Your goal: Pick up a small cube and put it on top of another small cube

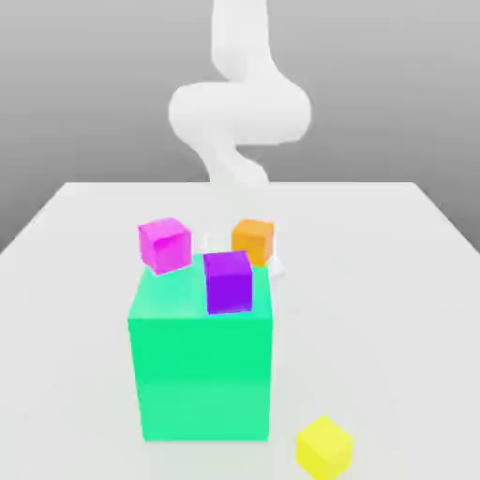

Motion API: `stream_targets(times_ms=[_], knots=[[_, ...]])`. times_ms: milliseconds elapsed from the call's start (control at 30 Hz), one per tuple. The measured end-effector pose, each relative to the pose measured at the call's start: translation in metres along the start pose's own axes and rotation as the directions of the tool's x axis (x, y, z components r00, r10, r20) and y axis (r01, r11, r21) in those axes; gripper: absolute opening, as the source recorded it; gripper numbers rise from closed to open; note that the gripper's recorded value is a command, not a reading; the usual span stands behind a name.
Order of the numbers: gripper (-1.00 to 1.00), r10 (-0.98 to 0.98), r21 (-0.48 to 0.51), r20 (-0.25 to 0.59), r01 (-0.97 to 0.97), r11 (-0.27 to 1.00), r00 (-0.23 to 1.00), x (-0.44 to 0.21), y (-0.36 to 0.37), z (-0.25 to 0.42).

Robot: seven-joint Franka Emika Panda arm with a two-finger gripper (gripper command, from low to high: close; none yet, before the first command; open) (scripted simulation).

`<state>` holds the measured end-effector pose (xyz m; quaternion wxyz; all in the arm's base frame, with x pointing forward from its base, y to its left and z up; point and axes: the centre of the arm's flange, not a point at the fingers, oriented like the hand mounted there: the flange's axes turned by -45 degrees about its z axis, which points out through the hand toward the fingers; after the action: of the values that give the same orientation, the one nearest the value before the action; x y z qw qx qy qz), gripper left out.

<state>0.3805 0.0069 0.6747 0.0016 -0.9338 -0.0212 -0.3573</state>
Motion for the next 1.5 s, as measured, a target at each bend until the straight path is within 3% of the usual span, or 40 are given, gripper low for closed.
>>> stream_targets(times_ms=[267, 567, 833, 1000, 1033, 1267, 1500], knots=[[0.00, -0.180, 0.085, 0.212, 0.165, 0.983, 0.961, -0.027, -0.029, 0.156], [0.00, -0.387, 0.223, 0.403, 0.321, 0.920, 0.829, -0.113, -0.070, 0.306], [0.00, -0.556, 0.369, 0.522, 0.416, 0.831, 0.647, -0.228, -0.097, 0.404], [0.00, -0.582, 0.395, 0.537, 0.427, 0.813, 0.611, -0.280, -0.102, 0.453], [-1.00, -0.583, 0.396, 0.537, 0.427, 0.813, 0.610, -0.289, -0.102, 0.462], [-1.00, -0.583, 0.397, 0.538, 0.428, 0.812, 0.609, -0.291, -0.102, 0.464], [-1.00, -0.541, 0.351, 0.533, 0.412, 0.841, 0.651, -0.220, -0.082, 0.409]])
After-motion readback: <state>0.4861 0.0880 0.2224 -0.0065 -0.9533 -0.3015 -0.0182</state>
